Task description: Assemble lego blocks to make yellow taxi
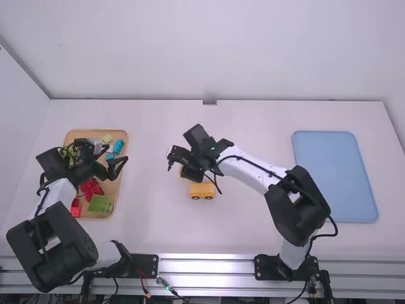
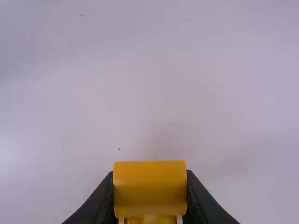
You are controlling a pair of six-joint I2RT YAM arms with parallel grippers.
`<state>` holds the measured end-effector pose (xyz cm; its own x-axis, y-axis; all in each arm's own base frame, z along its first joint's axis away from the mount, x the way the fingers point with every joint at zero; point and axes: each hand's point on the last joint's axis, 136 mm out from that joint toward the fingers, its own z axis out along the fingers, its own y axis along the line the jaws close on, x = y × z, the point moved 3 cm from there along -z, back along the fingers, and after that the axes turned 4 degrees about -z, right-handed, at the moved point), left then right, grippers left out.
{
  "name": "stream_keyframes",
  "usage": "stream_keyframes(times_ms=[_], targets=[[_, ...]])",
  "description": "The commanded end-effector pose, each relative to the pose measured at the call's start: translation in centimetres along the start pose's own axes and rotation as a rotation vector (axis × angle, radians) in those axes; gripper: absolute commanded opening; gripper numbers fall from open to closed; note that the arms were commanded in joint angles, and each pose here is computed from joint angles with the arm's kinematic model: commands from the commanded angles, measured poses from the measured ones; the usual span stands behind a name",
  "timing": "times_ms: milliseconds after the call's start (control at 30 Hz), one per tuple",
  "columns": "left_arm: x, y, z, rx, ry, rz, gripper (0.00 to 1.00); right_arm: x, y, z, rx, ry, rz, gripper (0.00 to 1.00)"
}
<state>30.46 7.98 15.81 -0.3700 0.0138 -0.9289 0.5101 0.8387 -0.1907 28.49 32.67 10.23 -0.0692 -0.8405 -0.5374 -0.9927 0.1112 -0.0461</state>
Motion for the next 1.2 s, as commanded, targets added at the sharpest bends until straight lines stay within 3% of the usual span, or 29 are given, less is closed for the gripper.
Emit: stream_keyframes(times_ms=[0,333,900,1000,1167], targets=[[-0.7,-2.2,-0.7,0.116,-0.111,0.106,0.99,-1.3,-0.7,1.3,0.024,0.041,-0.086,0.0],[-0.3,-1.5,-0.7,0.078,-0.095,0.082,0.99,0.1,0.1,7.3,-0.073,0.317,-0.095,0.0],[-0.4,-0.2,-0.7,0.009,-0.071,0.032,0.99,-0.6,2.9,8.8,-0.113,0.332,-0.167,0.0],[-0.4,-0.2,-0.7,0.01,-0.071,0.031,0.99,-0.4,2.8,9.0,-0.108,0.327,-0.165,0.07],[-0.4,-0.2,-0.6,0.011,-0.071,0.029,0.99,0.1,2.8,9.7,-0.101,0.317,-0.166,0.08]])
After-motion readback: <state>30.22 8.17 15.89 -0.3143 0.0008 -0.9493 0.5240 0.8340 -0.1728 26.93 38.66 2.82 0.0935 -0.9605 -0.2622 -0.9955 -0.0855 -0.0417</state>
